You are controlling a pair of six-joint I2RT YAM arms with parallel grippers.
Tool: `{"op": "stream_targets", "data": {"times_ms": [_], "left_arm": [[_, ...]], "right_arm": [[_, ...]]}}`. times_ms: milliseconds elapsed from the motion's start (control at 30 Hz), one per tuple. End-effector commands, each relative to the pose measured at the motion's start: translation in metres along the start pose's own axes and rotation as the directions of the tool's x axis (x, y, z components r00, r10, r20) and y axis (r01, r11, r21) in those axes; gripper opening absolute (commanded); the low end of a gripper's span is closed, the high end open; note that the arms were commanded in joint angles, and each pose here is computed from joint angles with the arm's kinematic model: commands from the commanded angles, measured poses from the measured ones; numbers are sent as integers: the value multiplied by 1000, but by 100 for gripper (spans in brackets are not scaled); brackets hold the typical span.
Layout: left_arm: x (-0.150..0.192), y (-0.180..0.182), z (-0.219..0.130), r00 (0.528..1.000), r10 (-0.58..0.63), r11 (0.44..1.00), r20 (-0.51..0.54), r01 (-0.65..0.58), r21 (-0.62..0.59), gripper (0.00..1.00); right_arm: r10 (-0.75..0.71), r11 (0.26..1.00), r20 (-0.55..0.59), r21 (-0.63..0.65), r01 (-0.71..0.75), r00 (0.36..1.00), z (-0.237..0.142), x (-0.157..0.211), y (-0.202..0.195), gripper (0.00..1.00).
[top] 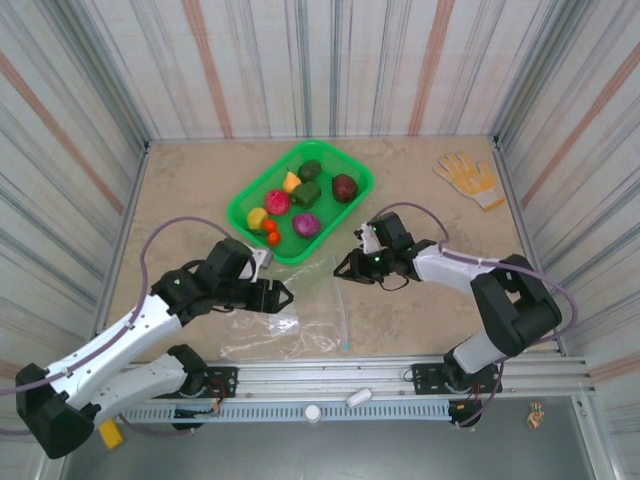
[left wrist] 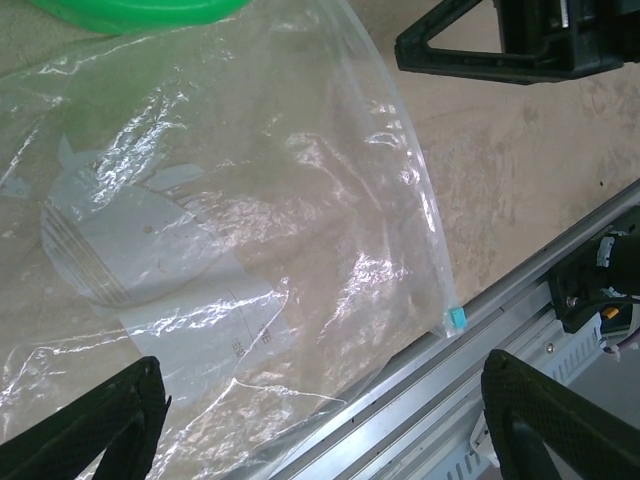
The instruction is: Place the food in the zip-top bag and seal the zipper
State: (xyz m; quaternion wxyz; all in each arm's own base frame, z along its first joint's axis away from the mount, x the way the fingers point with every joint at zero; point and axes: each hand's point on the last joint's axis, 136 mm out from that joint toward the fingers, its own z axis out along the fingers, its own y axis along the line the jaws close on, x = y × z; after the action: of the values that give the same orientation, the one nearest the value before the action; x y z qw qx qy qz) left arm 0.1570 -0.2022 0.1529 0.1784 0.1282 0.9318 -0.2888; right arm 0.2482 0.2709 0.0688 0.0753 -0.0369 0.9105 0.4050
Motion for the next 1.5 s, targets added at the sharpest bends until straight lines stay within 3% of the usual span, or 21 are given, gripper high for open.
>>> {"op": "stream_targets", "data": {"times_ms": [0, 267, 633, 800, 967, 1133, 1300, 1467], "left_arm": [[3, -4, 3, 1000, 15, 1000, -28, -14, 11, 84], [-2, -8, 7, 998, 12, 997, -69, -17, -76, 83], [-37, -47, -8, 996, -51, 993, -71, 42, -112, 86], [-50, -71, -17, 998, -27, 982, -54, 16, -187, 92], [-60, -101, -26, 999, 32, 987, -35, -37, -155, 95], [-77, -89, -55, 997, 13, 974, 71, 4, -227, 95], [-88, -114, -71, 993, -2, 998, 120, 11, -69, 94], [-98, -113, -96, 985, -20, 999, 169, 24, -21, 88]], "right_arm": [[3, 999, -13, -46, -3, 1000, 12, -6, 17, 31], [88, 993, 18, -83, -86, 996, 11, -9, 26, 0], [263, 961, 252, -158, -229, 931, -61, -30, 85, 0], [285, 954, 293, -175, -242, 913, -90, -32, 123, 0], [278, 950, 317, -227, -212, 907, -110, -36, 157, 0], [251, 950, 319, -260, -170, 914, -124, -38, 185, 0], [239, 945, 319, -295, -144, 917, -126, -44, 210, 0], [186, 953, 325, -289, -90, 927, -125, -48, 231, 0]]}}
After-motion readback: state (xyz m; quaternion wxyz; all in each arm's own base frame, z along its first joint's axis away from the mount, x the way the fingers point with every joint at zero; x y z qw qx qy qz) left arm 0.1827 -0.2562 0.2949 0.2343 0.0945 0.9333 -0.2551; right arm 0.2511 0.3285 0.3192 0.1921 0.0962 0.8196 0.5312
